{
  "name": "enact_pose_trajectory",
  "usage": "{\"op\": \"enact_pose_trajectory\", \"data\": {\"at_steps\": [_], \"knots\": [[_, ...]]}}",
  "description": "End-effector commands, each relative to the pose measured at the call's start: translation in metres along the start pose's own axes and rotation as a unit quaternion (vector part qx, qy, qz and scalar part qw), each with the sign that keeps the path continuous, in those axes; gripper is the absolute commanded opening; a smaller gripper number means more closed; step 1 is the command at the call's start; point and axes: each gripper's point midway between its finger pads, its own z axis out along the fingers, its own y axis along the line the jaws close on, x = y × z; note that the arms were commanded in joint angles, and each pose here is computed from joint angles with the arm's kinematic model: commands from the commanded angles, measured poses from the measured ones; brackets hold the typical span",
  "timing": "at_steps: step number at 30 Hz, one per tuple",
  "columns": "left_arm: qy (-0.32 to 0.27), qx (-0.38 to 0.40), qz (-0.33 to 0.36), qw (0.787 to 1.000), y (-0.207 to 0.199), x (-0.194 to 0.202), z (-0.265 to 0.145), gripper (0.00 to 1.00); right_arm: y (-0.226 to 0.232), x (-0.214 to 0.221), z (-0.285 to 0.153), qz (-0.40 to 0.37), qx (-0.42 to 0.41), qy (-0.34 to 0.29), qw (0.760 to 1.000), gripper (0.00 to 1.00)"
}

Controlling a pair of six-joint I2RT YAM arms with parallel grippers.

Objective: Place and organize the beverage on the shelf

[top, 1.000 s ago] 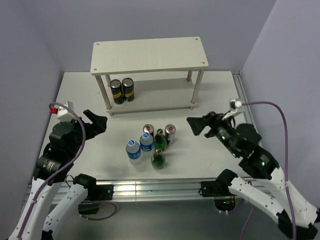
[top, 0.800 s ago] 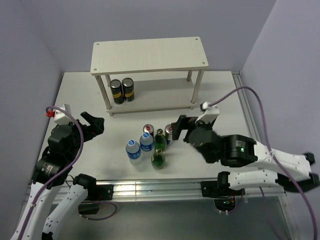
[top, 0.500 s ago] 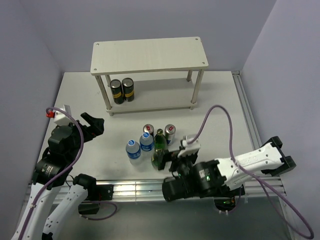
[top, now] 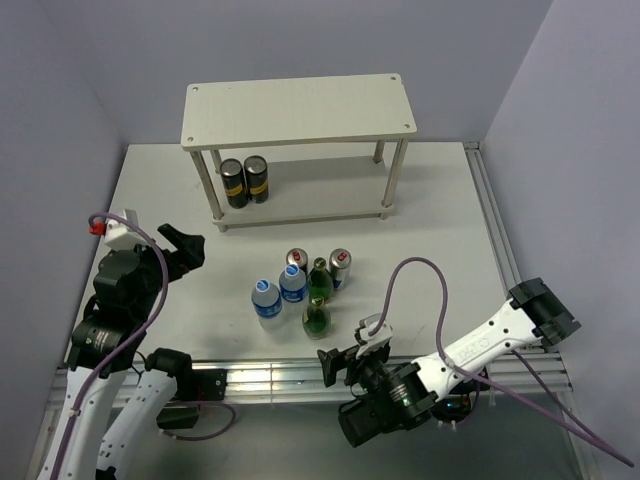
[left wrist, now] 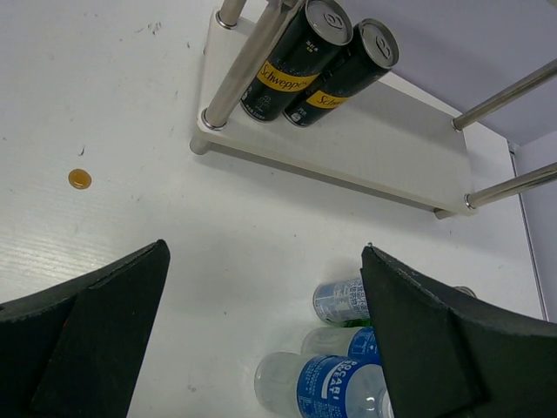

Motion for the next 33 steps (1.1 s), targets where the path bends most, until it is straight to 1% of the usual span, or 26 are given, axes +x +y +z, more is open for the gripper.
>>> {"op": "enact_pose_trajectory", "data": {"at_steps": [1,2,3,4,6,7,13,16,21,26,33], "knots": [[-0.017,0.026,0.007,0.999,-0.009,-0.008,-0.001,0.99,0.037,0.012,0.008,0.102,-0.043,0.013,0.994,1.00],[-0.014,0.030,0.009,0.999,-0.010,-0.007,-0.001,0.99,0.023,0.022,0.016,0.041,-0.051,0.018,0.998,1.00],[-0.013,0.029,0.009,0.999,-0.010,-0.007,0.000,0.99,0.023,0.029,0.019,0.052,-0.059,0.032,0.996,1.00],[-0.013,0.027,0.009,1.000,-0.009,-0.007,0.000,0.99,0.022,0.031,0.027,0.079,-0.063,0.032,0.994,1.00],[-0.012,0.027,0.009,1.000,-0.009,-0.007,0.001,0.99,0.015,0.037,0.036,0.060,-0.059,0.041,0.996,1.00],[-0.015,0.028,0.009,0.999,-0.009,-0.008,0.000,0.99,0.018,0.037,0.041,0.050,-0.068,0.037,0.996,1.00],[-0.020,0.028,0.008,0.999,-0.008,-0.010,-0.001,0.99,0.026,0.041,0.066,0.012,-0.043,0.036,0.998,1.00],[-0.020,0.029,0.009,0.999,-0.008,-0.010,-0.001,0.99,0.031,0.045,0.069,0.007,-0.043,0.039,0.998,1.00],[-0.020,0.034,0.010,0.999,-0.009,-0.010,-0.001,0.99,0.024,0.050,0.077,0.011,-0.033,0.033,0.999,1.00],[-0.024,0.036,0.011,0.999,-0.009,-0.012,-0.002,0.99,0.015,0.051,0.095,0.007,-0.020,0.018,1.000,1.00],[-0.028,0.040,0.011,0.999,-0.009,-0.013,-0.003,0.99,0.006,0.057,0.123,0.002,-0.003,0.016,1.000,1.00]]}}
